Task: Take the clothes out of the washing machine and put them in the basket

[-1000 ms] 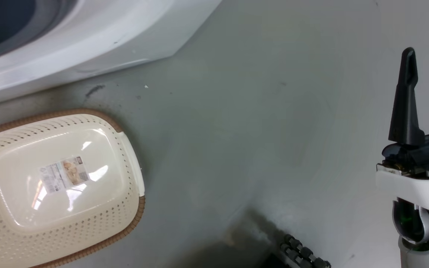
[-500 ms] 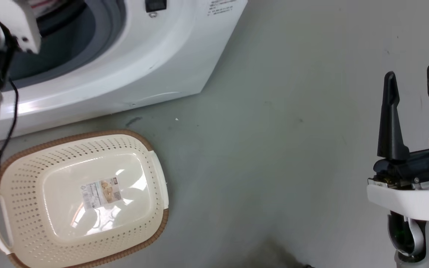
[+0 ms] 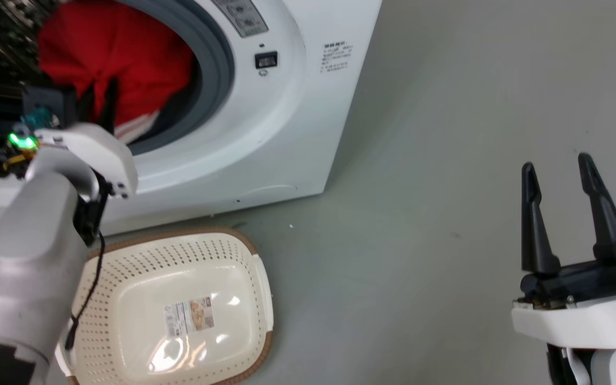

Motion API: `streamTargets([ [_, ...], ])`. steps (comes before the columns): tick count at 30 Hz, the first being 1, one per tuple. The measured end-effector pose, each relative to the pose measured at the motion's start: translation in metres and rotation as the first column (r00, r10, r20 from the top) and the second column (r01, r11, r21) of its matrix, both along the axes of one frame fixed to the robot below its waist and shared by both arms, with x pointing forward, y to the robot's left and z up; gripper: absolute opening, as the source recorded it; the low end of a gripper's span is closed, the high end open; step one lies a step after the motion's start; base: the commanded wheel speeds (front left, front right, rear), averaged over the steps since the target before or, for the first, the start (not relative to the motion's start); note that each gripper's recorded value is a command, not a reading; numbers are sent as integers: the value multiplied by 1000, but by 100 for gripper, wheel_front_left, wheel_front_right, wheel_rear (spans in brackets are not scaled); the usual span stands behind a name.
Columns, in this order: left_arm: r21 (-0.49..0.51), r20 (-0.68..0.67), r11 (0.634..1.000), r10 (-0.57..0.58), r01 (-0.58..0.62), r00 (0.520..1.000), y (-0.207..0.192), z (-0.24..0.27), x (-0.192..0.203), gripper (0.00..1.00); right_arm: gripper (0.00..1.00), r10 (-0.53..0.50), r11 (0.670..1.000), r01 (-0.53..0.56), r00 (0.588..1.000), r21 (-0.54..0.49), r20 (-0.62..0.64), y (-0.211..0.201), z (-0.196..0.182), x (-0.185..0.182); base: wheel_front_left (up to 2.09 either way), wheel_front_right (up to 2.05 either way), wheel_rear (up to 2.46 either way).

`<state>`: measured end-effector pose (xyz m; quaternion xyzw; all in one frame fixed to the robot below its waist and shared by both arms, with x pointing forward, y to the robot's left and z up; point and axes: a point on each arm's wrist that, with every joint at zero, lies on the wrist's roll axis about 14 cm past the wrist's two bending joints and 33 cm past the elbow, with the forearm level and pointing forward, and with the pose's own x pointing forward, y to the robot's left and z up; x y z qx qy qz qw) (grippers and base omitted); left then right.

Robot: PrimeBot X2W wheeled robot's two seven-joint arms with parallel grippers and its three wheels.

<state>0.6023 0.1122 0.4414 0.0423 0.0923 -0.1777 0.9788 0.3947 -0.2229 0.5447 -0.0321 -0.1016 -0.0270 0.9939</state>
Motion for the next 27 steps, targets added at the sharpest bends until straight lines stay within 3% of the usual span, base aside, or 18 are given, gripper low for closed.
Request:
streamTargets([
  [13, -54, 122, 997, 56, -50, 991, 12, 46, -99, 0, 100, 29, 1000, -29, 999, 6, 30, 14, 14, -45, 0, 0, 0],
  [27, -71, 106, 996, 56, -48, 993, 12, 43, -199, 0, 100, 64, 998, -64, 996, 8, 63, 25, 22, -73, 0, 0, 0],
])
